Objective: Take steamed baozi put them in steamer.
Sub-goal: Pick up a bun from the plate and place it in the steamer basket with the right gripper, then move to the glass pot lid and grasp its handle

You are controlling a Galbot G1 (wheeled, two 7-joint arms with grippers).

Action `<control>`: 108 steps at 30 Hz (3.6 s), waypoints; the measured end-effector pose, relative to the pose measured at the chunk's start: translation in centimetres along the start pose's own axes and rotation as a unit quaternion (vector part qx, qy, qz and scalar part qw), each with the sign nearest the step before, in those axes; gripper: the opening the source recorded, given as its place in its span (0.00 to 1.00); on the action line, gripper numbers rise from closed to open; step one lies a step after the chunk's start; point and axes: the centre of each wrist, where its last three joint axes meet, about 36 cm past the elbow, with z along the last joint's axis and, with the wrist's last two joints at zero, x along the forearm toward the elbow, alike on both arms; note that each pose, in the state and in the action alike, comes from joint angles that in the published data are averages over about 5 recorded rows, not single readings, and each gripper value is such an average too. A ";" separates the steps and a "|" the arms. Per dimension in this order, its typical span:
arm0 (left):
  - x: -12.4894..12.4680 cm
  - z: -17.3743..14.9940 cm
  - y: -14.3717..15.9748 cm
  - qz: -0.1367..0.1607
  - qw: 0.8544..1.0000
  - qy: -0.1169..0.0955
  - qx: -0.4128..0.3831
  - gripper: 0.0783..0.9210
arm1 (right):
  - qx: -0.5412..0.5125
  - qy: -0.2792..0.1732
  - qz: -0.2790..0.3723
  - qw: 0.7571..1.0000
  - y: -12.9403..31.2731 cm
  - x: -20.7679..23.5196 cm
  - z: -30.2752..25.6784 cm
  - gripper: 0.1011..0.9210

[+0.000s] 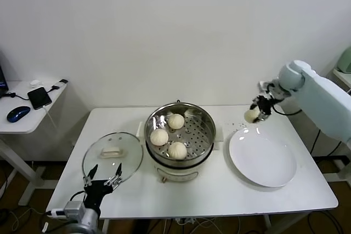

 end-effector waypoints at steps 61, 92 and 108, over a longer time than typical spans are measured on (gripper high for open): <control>0.4 -1.3 0.1 -0.009 1.000 -0.023 -0.009 0.88 | -0.036 0.027 -0.050 0.998 1.7 -7.9 -20.0 0.88; -0.4 -1.0 -0.3 -0.025 0.997 -0.074 0.026 0.88 | -0.227 -0.412 0.287 0.834 8.7 -2.4 -3.6 0.88; -3.3 -0.6 0.3 -0.072 0.990 -0.104 -0.055 0.88 | -0.450 -0.476 0.439 0.615 25.1 -15.3 2.2 0.88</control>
